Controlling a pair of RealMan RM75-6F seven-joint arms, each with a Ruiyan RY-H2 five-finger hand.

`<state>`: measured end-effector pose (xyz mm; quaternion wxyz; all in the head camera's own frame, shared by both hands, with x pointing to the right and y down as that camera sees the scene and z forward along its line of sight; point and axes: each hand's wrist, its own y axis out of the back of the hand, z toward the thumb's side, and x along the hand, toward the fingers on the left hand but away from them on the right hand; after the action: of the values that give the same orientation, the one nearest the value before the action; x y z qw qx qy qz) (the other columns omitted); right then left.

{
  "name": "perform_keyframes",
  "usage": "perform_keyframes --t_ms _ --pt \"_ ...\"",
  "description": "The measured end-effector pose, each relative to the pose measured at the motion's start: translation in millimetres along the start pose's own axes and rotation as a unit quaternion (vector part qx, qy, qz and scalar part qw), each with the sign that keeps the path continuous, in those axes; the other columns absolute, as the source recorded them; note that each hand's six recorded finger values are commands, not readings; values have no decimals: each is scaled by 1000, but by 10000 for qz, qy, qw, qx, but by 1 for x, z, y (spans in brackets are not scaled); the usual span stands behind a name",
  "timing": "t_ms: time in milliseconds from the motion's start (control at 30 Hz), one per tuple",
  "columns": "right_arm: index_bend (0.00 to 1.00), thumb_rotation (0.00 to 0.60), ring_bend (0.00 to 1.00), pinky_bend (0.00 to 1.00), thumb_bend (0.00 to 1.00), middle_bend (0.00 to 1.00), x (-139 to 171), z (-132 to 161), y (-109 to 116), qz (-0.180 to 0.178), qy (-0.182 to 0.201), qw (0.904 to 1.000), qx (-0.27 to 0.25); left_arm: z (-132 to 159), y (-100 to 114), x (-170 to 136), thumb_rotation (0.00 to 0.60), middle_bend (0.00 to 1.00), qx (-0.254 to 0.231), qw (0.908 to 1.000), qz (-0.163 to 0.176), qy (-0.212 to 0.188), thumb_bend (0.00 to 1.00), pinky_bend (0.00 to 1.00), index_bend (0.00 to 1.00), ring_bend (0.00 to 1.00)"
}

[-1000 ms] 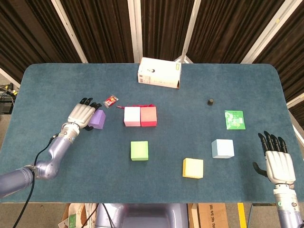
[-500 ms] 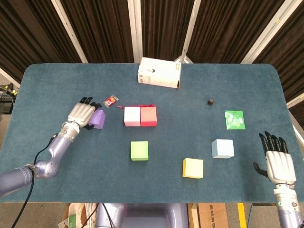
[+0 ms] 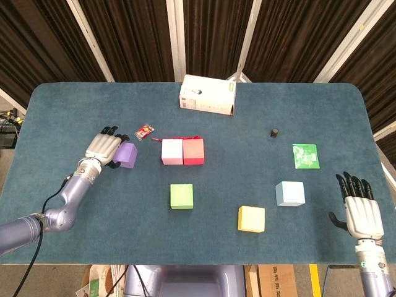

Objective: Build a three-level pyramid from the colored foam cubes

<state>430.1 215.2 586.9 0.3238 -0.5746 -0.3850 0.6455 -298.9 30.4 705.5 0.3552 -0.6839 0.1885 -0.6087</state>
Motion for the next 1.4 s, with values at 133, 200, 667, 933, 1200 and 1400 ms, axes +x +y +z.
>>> perform_keyframes --t_ms 133,200,667,933,1200,1400 --pt "28 600 0 0 290 18 0 0 -1 24 -8 10000 -5 0 0 0 600 274 16 10000 -19 10 322 0 248 0" --pt "28 600 0 0 290 18 0 0 -1 31 -12 10000 -6 0 0 0 600 284 4 10000 -17 7 324 0 264 0" --pt "28 600 0 0 290 18 -1 -1 1 44 -24 9999 -95 -7 4 -3 600 336 -27 10000 55 71 403 0 343 0" --pt "28 600 0 0 290 18 0 -2 3 38 -31 9999 -129 5 21 -12 600 320 -478 9986 221 -3 403 0 335 0" --pt "28 600 0 0 290 18 1 -5 6 21 -47 9998 -191 20 47 -18 600 312 -812 9947 607 199 402 0 332 0" --pt "28 600 0 0 289 18 2 -10 10 -33 -84 9997 -223 48 52 -13 600 314 -1105 9919 577 237 402 0 332 0"
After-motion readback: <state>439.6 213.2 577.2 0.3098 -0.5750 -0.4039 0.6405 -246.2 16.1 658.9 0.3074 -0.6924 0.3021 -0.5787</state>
